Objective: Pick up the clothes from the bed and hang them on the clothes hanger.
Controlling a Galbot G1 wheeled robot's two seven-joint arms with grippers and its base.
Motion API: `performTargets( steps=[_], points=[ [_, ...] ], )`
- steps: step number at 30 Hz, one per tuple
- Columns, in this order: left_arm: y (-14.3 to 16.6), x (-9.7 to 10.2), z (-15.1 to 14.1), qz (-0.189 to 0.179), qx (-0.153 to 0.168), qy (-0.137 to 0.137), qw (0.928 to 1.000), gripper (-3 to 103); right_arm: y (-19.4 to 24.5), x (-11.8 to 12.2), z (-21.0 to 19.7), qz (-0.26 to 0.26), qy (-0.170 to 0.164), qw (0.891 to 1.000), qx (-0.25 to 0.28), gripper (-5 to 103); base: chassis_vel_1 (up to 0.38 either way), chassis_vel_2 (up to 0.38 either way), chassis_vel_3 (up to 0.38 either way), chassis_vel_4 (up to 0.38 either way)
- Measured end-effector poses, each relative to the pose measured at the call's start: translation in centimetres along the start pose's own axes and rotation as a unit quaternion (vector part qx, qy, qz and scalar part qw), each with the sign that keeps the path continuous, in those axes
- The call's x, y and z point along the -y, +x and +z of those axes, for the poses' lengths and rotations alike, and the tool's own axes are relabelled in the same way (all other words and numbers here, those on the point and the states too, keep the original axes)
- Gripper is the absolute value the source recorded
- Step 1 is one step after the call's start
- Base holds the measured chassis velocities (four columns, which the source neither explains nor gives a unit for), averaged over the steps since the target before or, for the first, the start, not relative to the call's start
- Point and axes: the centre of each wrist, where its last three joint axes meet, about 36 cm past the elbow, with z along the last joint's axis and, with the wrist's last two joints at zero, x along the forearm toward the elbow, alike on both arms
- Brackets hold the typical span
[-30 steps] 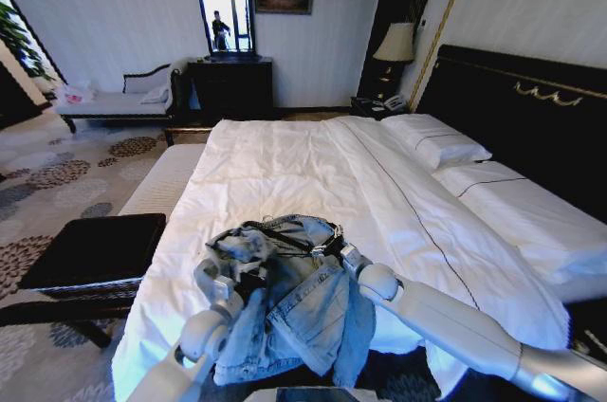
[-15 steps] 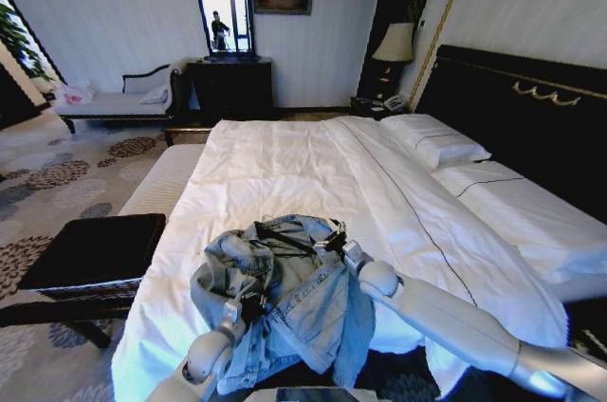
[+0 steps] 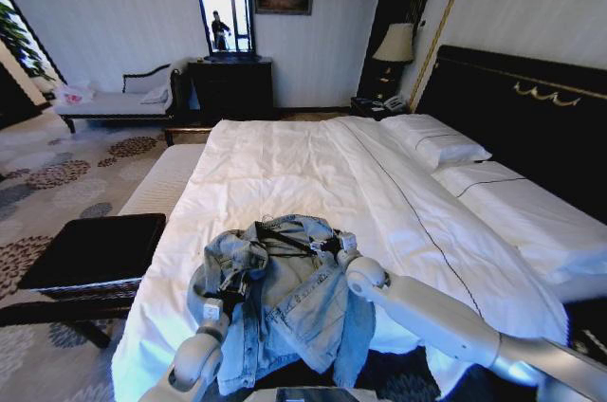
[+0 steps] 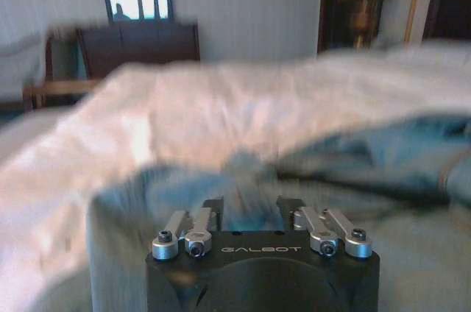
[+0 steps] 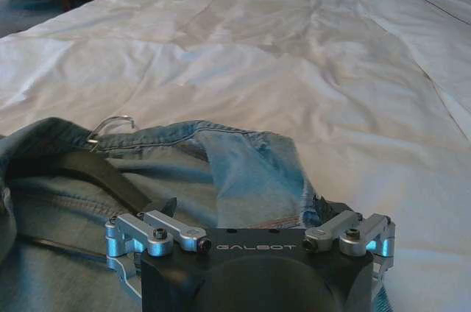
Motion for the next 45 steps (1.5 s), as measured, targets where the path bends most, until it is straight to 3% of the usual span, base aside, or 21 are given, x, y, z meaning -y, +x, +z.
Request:
performTargets(
  steps=[4,5,7,8,10,11,13,14,15,16,19,21,24,28,30,32,36,37,39,41,45],
  points=[
    [1.5,0.6,-1.0,0.014,0.086,0.031,0.9957,64,-0.7,1.2,-0.5,0.018,-0.007,1.0,0.012,100,0.0,0.0,0.0,0.0],
    [1.5,0.6,-1.0,0.014,0.086,0.031,0.9957,64,-0.7,1.2,-0.5,0.018,-0.007,1.0,0.012,100,0.0,0.0,0.0,0.0],
    [1.7,0.8,-2.0,0.01,0.117,0.05,0.9919,74,-1.1,1.9,-0.6,0.031,-0.011,0.999,0.021,100,0.0,0.0,0.0,0.0],
    [1.7,0.7,-2.6,0.005,0.13,0.058,0.9898,74,-1.3,2.2,-0.6,0.036,-0.012,0.999,0.024,100,0.0,0.0,0.0,0.0],
    [1.6,0.5,-4.9,-0.008,0.166,0.09,0.982,85,-2.0,3.3,-0.6,0.048,-0.016,0.998,0.026,100,0.0,0.0,0.0,0.0],
    [1.6,0.5,-4.9,-0.008,0.166,0.09,0.982,85,-2.0,3.3,-0.6,0.048,-0.016,0.998,0.026,100,0.0,0.0,0.0,0.0],
    [1.6,-0.1,-7.7,-0.024,0.206,0.122,0.9706,96,-2.7,4.1,-0.5,0.05,-0.022,0.998,0.025,100,0.0,0.0,0.0,0.0],
    [1.7,-0.3,-8.9,-0.03,0.221,0.135,0.9655,96,-2.9,4.5,-0.4,0.048,-0.025,0.998,0.024,100,0.0,0.0,0.0,0.0],
    [2.0,-0.9,-11.3,-0.039,0.246,0.168,0.9538,100,-3.5,5.1,-0.1,0.041,-0.03,0.998,0.022,100,0.0,0.0,0.0,0.0],
    [2.0,-0.9,-11.3,-0.039,0.246,0.168,0.9538,100,-3.5,5.1,-0.1,0.041,-0.03,0.998,0.022,100,0.0,0.0,0.0,0.0],
    [3.0,-1.9,-14.4,-0.047,0.266,0.205,0.941,100,-4.3,6.0,0.5,0.037,-0.032,0.999,0.016,100,0.0,0.0,0.0,0.0],
    [3.3,-2.1,-15.1,-0.047,0.266,0.211,0.9393,100,-4.6,6.1,0.7,0.037,-0.033,0.999,0.013,101,0.0,0.0,0.0,0.0],
    [4.6,-2.6,-17.1,-0.043,0.267,0.224,0.9364,100,-5.3,6.7,0.9,0.024,-0.051,0.998,0.004,87,0.0,0.0,0.0,0.0],
    [5.1,-3.0,-17.7,-0.045,0.271,0.215,0.9372,100,-5.6,6.9,1.1,0.014,-0.064,0.998,-0.004,77,0.0,0.0,0.0,0.0],
    [5.2,-3.2,-17.7,-0.05,0.271,0.213,0.9375,100,-5.6,6.9,1.2,0.011,-0.067,0.998,-0.006,65,0.0,0.0,0.0,0.0],
    [5.2,-3.3,-17.7,-0.052,0.27,0.212,0.9377,100,-5.6,6.8,1.2,0.01,-0.069,0.998,-0.006,65,0.0,0.0,0.0,0.0],
    [5.2,-3.8,-17.5,-0.064,0.266,0.204,0.9399,100,-5.0,6.2,0.8,-0.003,-0.07,0.998,-0.009,44,0.0,0.0,0.0,0.0],
    [5.2,-3.8,-17.5,-0.064,0.266,0.204,0.9399,100,-5.0,6.2,0.8,-0.003,-0.07,0.998,-0.009,44,0.0,0.0,0.0,0.0],
    [5.2,-3.9,-17.5,-0.068,0.264,0.202,0.9407,100,-4.8,6.0,0.7,-0.006,-0.069,0.998,-0.01,33,0.0,0.0,0.0,0.0],
    [5.2,-3.9,-17.5,-0.068,0.264,0.201,0.941,100,-4.7,5.9,0.6,-0.007,-0.068,0.998,-0.011,33,0.0,0.0,0.0,0.0],
    [5.2,-4.1,-17.4,-0.077,0.261,0.2,0.9413,100,-4.2,5.7,0.1,-0.015,-0.064,0.998,-0.007,12,0.0,0.0,0.0,0.0]
  ],
)
